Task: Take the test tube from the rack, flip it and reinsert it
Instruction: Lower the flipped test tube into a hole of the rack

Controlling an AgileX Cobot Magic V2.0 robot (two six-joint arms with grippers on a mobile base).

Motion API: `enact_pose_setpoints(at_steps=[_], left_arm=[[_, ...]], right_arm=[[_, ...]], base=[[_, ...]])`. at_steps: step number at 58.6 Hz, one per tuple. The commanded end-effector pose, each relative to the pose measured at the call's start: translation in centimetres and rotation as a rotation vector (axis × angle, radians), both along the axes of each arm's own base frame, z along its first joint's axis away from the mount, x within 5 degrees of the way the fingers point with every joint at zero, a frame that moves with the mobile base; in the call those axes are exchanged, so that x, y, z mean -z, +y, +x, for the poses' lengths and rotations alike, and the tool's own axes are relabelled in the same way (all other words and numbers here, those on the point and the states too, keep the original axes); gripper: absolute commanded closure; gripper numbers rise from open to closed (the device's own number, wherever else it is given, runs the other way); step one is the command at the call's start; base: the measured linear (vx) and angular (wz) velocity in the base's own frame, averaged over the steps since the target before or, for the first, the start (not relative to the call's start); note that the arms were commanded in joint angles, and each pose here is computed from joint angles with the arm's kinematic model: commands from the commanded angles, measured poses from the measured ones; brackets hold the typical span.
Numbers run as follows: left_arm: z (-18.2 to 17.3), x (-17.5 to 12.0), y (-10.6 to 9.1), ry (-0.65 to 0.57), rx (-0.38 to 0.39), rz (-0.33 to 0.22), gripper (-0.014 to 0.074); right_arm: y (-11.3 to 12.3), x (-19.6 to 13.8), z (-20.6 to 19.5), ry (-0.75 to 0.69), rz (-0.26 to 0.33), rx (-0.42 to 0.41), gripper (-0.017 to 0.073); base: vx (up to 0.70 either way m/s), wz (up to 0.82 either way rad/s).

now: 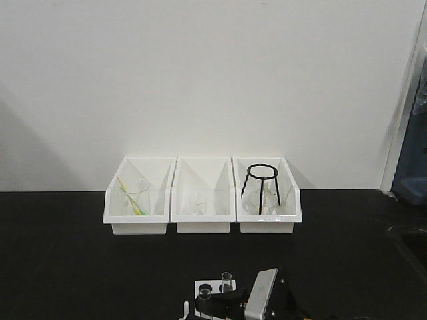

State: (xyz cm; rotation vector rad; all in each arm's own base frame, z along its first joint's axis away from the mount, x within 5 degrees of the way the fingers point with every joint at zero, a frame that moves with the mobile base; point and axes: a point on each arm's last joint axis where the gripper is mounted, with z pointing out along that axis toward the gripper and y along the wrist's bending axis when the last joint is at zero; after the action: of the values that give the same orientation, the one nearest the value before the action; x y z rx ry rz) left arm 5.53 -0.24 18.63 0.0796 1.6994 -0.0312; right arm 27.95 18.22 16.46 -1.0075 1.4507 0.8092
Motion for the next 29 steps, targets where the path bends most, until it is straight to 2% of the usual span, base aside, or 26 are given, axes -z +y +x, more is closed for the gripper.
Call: enact_pose_setpoints(at_steps=[1,18,29], left_arm=[[-0.01,-0.86,-0.13,-0.086,0.013,-0.021,0.0599],[-0.01,-0.86,-0.13,-0.086,0.013,-0.021,0.0599],[-0.01,-0.86,-0.13,-0.086,0.013,-0.021,0.0599]], right_arm=[[0.25,-2.41,0.22,-0.094,0.097,-0.014,0.0505],[0.29,-2.67,0.12,-0.104,0.124,-0.025,0.0278],[0.18,-3.32,0.26,-0.117,0.195,-0.004,0.0167]], base=[[0.00,0.00],[0.00,0.00],[0.00,0.00]])
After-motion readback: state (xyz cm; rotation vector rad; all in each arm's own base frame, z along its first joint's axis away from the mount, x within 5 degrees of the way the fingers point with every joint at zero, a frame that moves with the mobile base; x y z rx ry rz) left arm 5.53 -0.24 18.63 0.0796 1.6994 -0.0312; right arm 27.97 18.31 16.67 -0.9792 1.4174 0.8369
